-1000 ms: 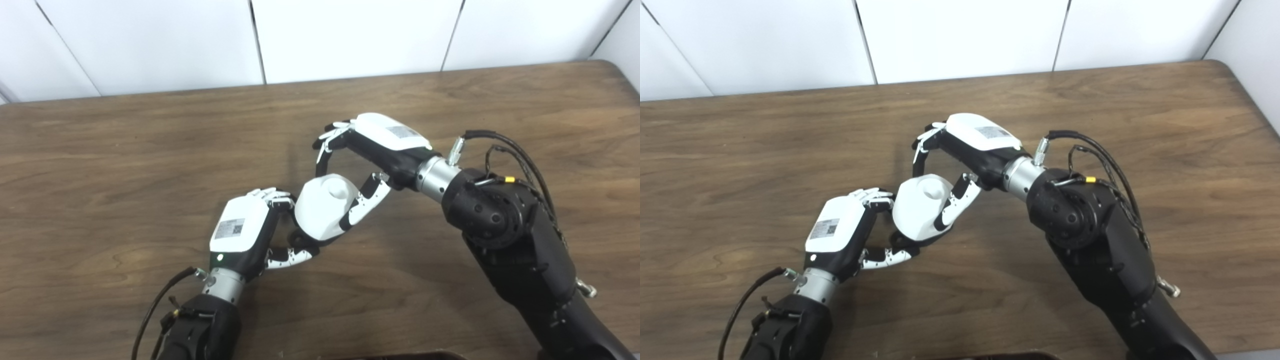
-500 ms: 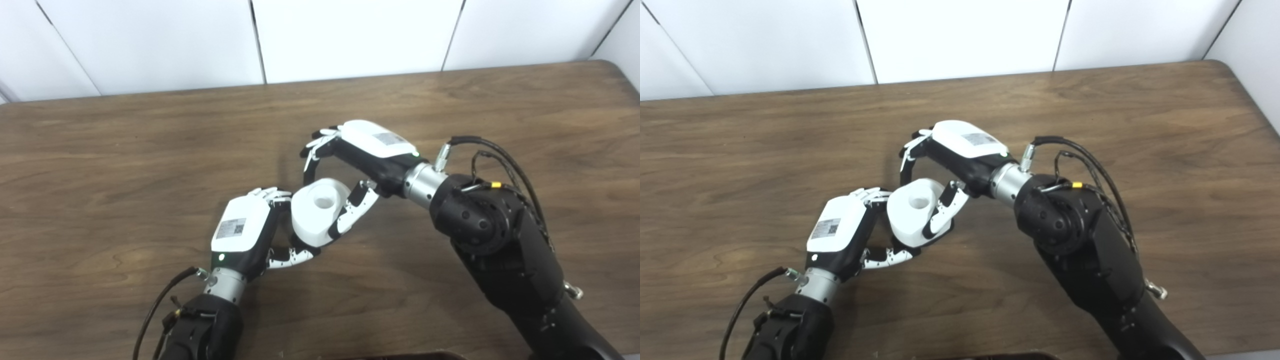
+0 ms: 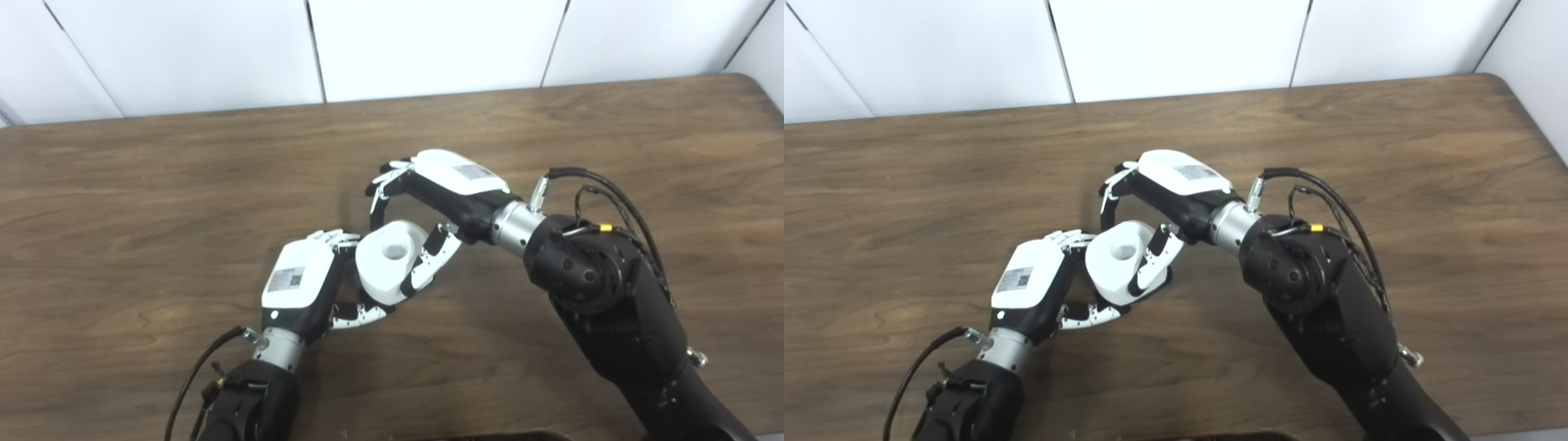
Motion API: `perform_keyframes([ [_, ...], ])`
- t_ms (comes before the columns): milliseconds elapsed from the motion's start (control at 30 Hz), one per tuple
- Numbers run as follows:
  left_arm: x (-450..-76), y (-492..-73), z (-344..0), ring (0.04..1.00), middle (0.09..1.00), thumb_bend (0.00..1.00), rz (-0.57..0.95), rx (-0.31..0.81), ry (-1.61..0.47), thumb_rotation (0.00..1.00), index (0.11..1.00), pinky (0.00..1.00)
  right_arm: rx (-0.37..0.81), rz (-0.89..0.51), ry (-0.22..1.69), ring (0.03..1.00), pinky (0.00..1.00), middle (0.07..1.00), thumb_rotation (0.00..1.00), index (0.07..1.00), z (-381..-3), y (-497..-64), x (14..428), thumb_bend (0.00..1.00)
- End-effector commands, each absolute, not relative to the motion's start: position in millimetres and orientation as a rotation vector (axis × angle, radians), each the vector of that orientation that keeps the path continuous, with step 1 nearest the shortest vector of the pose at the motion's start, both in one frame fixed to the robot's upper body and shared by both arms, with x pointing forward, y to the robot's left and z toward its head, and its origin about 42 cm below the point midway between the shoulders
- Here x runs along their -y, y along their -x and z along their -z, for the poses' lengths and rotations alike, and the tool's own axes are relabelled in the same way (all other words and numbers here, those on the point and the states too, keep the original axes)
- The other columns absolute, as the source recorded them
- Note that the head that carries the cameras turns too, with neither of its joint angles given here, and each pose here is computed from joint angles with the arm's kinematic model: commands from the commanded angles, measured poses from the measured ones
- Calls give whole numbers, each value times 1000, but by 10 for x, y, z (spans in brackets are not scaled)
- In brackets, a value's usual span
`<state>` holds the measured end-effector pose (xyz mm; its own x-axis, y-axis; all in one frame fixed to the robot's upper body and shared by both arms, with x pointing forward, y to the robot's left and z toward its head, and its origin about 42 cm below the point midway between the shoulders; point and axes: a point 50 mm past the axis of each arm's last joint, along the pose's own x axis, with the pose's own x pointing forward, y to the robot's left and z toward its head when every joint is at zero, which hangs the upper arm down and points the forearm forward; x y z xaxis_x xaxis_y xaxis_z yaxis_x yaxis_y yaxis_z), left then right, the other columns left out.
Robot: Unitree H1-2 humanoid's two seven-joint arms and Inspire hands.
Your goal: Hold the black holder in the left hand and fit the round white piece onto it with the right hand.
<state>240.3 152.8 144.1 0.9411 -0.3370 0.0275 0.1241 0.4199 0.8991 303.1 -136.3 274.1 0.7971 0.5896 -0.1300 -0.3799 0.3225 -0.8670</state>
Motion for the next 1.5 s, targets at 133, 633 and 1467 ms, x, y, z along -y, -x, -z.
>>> perform_keyframes([
  [133,-1480,-2420,-1536,837,763,522,283,260,-1108,58,486,872,271,-606,1069,934,972,822,139,482,-2890,-3061,1416,522],
  [633,-1495,-2416,-1525,841,765,521,280,258,-1110,58,486,868,248,-634,1105,962,1000,857,304,661,-2963,-3093,1454,927],
  [1467,-1502,-2442,-1503,833,755,521,279,230,-1115,59,487,872,202,-668,1143,992,982,923,427,837,-2997,-3171,1461,1000],
])
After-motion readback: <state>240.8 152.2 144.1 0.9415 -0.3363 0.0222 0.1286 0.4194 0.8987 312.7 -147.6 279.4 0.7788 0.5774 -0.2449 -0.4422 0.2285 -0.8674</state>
